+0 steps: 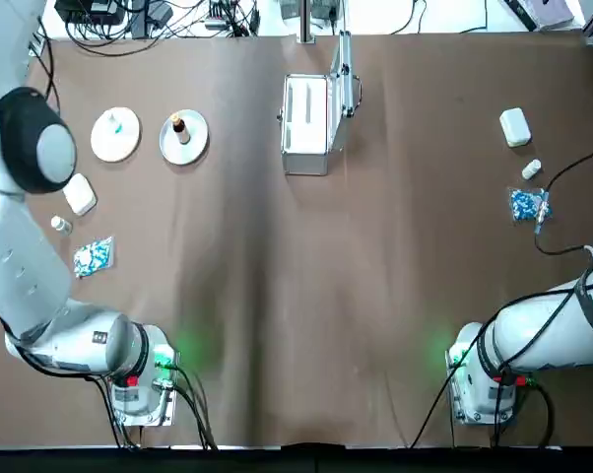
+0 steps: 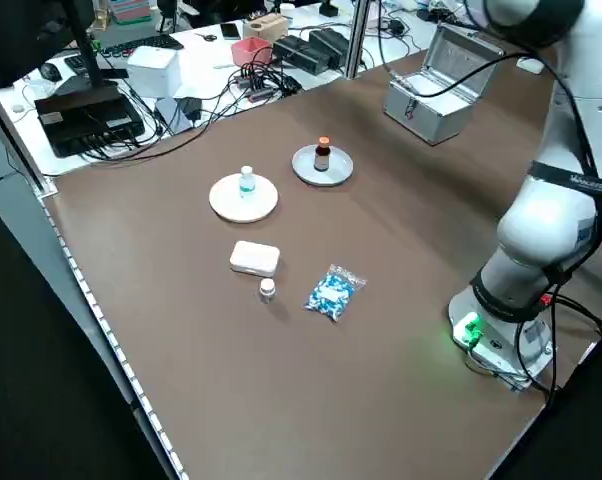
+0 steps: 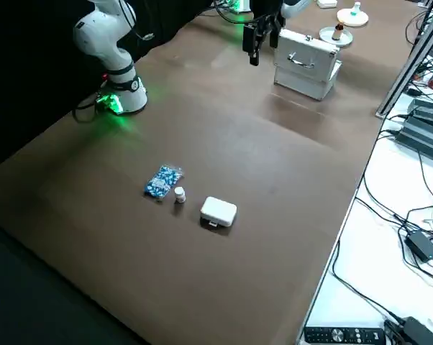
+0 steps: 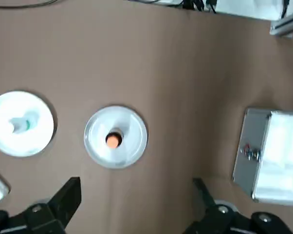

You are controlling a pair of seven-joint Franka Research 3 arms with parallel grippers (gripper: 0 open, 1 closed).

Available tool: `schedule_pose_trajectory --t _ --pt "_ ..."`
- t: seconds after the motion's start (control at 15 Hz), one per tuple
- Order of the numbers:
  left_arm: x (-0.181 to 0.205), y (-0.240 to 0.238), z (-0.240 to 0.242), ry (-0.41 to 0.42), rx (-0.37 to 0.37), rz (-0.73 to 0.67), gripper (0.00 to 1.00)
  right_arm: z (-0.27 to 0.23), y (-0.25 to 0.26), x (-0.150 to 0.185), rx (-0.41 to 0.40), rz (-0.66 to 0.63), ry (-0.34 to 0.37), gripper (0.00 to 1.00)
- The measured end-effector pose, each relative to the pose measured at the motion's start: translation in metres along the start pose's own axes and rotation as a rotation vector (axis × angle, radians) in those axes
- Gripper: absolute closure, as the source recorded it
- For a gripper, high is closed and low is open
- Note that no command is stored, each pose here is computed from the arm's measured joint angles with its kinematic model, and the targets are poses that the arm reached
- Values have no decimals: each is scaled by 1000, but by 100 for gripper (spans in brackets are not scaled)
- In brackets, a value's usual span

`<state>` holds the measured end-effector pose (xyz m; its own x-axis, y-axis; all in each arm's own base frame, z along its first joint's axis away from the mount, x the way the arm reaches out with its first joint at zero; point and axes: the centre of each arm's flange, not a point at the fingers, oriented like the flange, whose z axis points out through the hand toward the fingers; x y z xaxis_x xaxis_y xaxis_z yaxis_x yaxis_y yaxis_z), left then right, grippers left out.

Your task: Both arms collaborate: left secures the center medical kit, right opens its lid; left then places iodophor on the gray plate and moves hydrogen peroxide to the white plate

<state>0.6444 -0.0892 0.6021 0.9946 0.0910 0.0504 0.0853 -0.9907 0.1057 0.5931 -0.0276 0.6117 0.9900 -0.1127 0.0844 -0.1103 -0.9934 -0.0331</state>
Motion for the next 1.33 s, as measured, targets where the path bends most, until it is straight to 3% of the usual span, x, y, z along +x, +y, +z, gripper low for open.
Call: schedule_pose_trajectory --t 0.4,0.87,1.33 --pt "-48 -15 -18 -3 24 66 0 0 0 0 0 0 0 1" --pt "-48 -19 -18 14 27 83 0 0 0 0 0 0 -2 1" --pt "-49 -21 -37 52 21 80 0 5 0 -6 -3 0 -58 1"
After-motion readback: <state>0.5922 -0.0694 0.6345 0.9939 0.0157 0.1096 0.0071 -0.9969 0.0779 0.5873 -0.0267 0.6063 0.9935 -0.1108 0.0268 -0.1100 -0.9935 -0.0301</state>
